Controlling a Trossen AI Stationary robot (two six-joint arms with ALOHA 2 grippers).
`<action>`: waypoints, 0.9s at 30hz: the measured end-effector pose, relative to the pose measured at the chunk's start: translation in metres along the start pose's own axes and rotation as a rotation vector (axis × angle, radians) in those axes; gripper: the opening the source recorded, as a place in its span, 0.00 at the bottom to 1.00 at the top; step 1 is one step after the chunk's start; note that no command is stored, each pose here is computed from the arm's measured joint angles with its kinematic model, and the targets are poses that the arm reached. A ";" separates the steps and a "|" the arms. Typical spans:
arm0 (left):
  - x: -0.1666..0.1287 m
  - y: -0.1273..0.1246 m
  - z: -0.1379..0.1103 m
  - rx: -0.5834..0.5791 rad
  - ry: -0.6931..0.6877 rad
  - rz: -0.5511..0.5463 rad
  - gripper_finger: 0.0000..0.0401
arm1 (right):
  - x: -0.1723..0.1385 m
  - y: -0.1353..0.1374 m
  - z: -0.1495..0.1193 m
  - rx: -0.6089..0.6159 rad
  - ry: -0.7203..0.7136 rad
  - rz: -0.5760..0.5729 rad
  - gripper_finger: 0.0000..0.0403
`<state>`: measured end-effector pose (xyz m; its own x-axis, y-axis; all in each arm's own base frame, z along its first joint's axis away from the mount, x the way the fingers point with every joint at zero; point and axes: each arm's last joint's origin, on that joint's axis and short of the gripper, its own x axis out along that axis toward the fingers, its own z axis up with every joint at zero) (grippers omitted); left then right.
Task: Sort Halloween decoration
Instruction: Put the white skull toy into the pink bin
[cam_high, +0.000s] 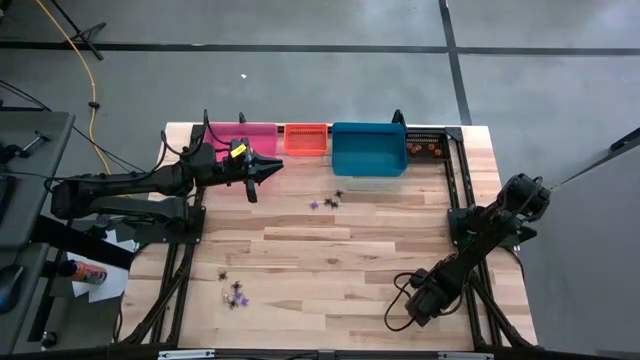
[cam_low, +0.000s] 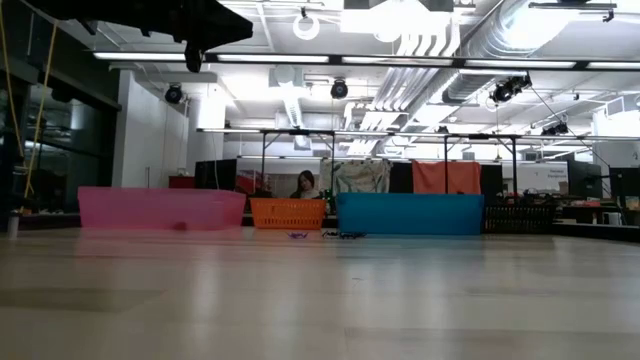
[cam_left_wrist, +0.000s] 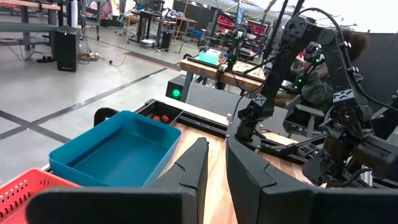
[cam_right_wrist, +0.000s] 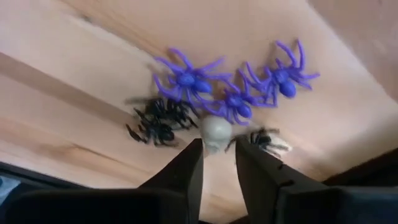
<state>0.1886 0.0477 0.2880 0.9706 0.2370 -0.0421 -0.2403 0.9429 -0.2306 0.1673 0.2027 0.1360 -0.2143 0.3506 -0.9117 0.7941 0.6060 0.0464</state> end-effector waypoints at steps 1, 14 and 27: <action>0.000 0.000 0.000 0.000 0.000 0.000 0.12 | 0.000 0.000 0.000 0.000 -0.010 0.003 0.24; 0.000 0.000 0.000 0.000 0.001 0.000 0.12 | -0.001 0.000 0.003 -0.007 -0.059 0.005 0.43; 0.000 0.000 0.000 0.000 0.001 0.000 0.12 | -0.001 0.000 0.003 -0.006 -0.062 0.005 0.23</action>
<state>0.1886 0.0477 0.2880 0.9706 0.2367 -0.0429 -0.2402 0.9429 -0.2306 0.1692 0.1999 0.1353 -0.1751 0.3088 -0.9349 0.7915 0.6089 0.0529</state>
